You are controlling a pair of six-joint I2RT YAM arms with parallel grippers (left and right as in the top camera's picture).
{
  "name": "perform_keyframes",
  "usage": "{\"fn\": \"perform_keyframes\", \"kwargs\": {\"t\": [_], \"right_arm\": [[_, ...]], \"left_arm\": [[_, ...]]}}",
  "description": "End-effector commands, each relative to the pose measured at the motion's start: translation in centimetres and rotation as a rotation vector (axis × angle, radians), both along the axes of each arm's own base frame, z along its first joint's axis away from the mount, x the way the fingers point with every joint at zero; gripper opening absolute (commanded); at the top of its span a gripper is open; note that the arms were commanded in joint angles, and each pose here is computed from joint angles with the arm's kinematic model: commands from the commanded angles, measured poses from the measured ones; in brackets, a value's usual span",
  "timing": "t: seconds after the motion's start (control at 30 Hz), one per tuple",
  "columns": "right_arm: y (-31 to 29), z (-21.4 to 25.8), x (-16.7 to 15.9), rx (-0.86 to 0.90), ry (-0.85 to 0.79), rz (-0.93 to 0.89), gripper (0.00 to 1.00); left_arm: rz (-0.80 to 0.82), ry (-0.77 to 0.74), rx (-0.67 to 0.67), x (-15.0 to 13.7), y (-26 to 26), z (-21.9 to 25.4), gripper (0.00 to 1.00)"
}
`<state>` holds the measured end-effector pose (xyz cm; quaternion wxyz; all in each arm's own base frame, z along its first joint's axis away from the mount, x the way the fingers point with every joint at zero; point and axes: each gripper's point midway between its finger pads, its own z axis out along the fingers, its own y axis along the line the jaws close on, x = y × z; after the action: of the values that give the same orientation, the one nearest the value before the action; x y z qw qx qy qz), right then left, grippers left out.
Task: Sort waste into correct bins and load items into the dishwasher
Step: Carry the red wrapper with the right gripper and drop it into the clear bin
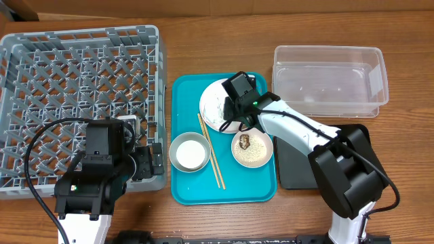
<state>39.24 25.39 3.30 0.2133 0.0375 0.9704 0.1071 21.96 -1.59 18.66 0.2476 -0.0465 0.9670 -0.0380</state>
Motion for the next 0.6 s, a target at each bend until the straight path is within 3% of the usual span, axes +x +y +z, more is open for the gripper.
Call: {"fn": "perform_keyframes", "kwargs": {"t": [0.0, 0.03, 0.27, 0.43, 0.57], "right_arm": [[0.8, 1.2, 0.4, 0.041, -0.005, 0.003, 0.1], [0.8, 1.4, 0.4, 0.049, -0.003, 0.004, 0.04], [-0.6, 8.1, 1.1, 0.12, -0.108, -0.022, 0.04], [-5.7, 16.2, 2.2, 0.147, -0.274, -0.137, 0.04], [-10.9, 18.1, 2.7, 0.091, -0.32, -0.276, 0.04]], "left_arm": [[0.008, -0.03, -0.004, 0.3, -0.1, 1.1, 1.0], [0.008, -0.03, -0.004, 0.3, -0.1, 1.1, 1.0], [0.008, -0.026, -0.003, 0.2, -0.1, 1.0, 1.0], [0.008, -0.026, -0.003, 0.2, -0.1, 1.0, 1.0], [0.008, -0.027, -0.003, 0.2, -0.1, 1.0, 1.0]]}}
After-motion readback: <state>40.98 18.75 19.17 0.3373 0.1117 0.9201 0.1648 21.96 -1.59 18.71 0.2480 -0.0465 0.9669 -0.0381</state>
